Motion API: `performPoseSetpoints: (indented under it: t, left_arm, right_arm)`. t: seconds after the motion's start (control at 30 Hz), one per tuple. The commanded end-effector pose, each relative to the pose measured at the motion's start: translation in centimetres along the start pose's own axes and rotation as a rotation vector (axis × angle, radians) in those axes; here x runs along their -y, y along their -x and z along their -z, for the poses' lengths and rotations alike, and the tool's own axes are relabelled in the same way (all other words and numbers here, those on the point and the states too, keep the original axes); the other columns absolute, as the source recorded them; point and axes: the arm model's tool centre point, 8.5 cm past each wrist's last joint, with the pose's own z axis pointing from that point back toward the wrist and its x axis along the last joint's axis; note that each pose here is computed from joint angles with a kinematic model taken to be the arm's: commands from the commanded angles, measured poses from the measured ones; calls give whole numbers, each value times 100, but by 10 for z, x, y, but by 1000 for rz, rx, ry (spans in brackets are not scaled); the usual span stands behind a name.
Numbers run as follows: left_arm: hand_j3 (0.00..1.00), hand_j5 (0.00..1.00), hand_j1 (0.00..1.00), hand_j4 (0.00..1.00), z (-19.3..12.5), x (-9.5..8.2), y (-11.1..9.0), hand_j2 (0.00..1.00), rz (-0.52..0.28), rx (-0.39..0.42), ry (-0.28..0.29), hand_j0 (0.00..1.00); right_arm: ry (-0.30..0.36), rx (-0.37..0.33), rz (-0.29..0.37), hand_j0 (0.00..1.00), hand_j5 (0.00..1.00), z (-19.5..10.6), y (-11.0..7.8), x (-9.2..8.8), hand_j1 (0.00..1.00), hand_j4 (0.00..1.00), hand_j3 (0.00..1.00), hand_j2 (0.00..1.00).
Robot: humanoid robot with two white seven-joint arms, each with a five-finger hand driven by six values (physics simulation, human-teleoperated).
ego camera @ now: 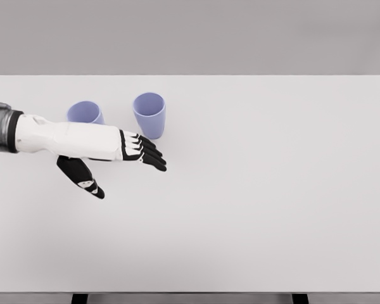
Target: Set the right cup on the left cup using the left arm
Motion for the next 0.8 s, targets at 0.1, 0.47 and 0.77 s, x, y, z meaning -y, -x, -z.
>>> performPoseSetpoints:
  t: [0.1,0.47,0.77]
  left_arm:
    - [100,100,100,100,15,-40,19,100,46,-12,-48,100]
    - [100,100,100,100,20,-101,79,100,57,-163,-131,100]
    - [100,100,100,100,35,-71,141,100,-8,-325,-67,100]
  right_arm:
    - [2,-7,2,100,100,0,3,0,100,100,100,100]
    - [1,-9,2,100,100,-1,4,0,100,100,100,100]
    - [1,-9,1,100,100,-1,4,0,100,100,100,100]
